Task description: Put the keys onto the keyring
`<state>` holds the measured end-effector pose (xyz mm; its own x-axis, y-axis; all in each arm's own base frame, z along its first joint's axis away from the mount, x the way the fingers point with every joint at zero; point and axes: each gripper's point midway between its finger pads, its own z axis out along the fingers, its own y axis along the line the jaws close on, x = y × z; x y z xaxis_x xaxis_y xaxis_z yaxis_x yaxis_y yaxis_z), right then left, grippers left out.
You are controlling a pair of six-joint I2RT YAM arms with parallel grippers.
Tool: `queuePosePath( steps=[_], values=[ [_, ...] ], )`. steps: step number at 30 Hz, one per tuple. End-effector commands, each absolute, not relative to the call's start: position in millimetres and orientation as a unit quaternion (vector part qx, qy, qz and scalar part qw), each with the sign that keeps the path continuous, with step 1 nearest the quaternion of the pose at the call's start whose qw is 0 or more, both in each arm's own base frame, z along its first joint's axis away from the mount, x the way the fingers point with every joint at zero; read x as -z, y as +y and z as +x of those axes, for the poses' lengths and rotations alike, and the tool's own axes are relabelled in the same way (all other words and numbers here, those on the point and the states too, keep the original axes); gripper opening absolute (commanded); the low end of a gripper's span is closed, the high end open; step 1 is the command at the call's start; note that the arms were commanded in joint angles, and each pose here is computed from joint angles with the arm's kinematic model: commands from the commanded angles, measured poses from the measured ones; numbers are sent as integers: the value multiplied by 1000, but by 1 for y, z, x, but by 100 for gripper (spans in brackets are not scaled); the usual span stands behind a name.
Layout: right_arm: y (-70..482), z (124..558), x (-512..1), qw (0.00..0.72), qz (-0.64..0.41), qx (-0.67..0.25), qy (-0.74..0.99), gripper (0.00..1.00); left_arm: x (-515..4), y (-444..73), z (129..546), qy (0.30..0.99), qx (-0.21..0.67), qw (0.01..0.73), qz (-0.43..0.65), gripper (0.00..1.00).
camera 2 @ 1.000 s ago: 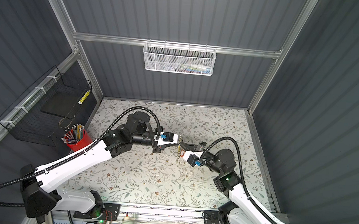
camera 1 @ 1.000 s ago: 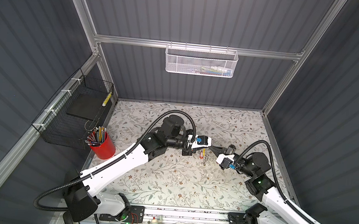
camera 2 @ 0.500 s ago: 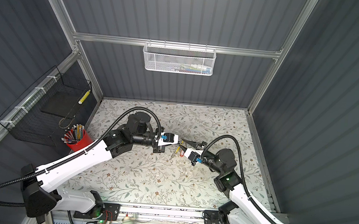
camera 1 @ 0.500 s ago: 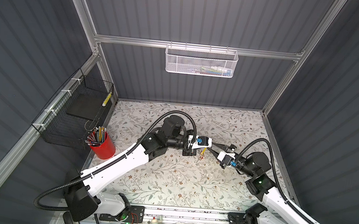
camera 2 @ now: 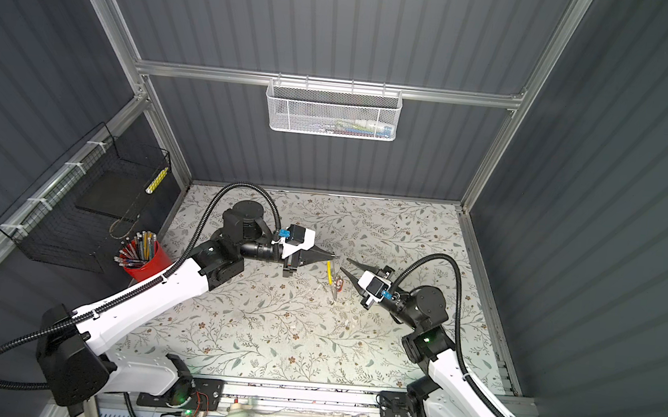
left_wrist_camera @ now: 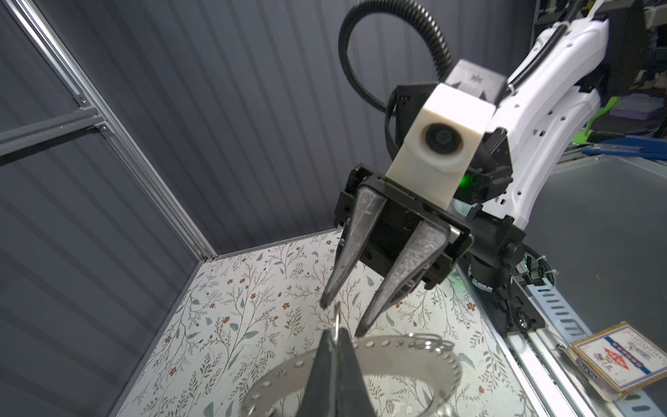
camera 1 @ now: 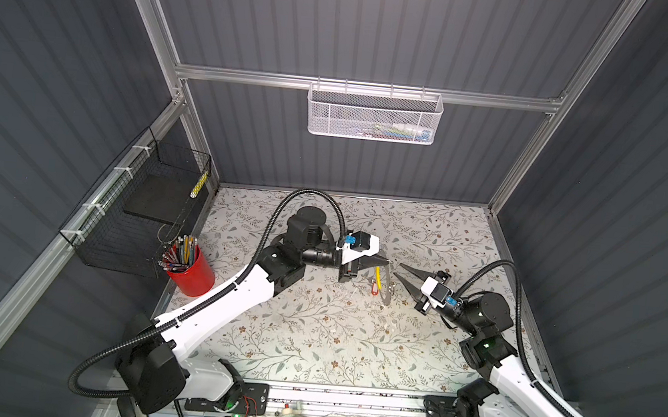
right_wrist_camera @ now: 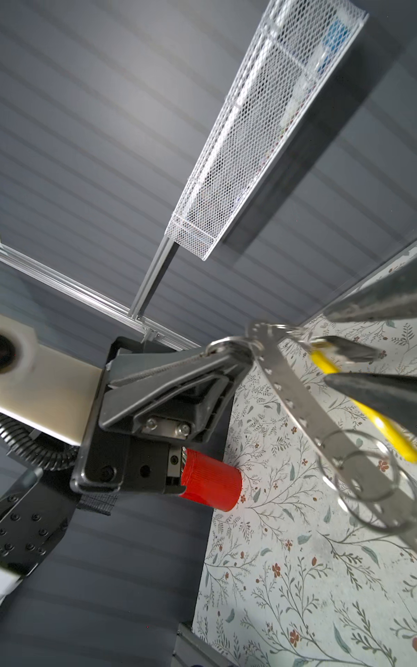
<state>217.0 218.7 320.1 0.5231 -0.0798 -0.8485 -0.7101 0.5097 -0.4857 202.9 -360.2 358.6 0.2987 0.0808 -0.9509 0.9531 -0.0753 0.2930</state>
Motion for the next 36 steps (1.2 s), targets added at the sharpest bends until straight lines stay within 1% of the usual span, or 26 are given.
queuePosePath(
  steps=[1,11,20,29,36],
  values=[
    [218,212,-330,754,-435,-237,431,26,-362,-363,194,403,454,514,606,0],
    [225,212,-348,757,-434,-267,409,22,-359,-365,193,400,467,501,609,0],
    [228,208,-359,758,-436,-283,395,21,-356,-365,191,401,470,495,611,0],
    [235,201,-354,736,-459,-308,391,19,-355,-364,193,403,463,497,613,0],
    [238,199,-348,723,-472,-313,395,20,-355,-364,194,406,458,501,612,0]
  ],
)
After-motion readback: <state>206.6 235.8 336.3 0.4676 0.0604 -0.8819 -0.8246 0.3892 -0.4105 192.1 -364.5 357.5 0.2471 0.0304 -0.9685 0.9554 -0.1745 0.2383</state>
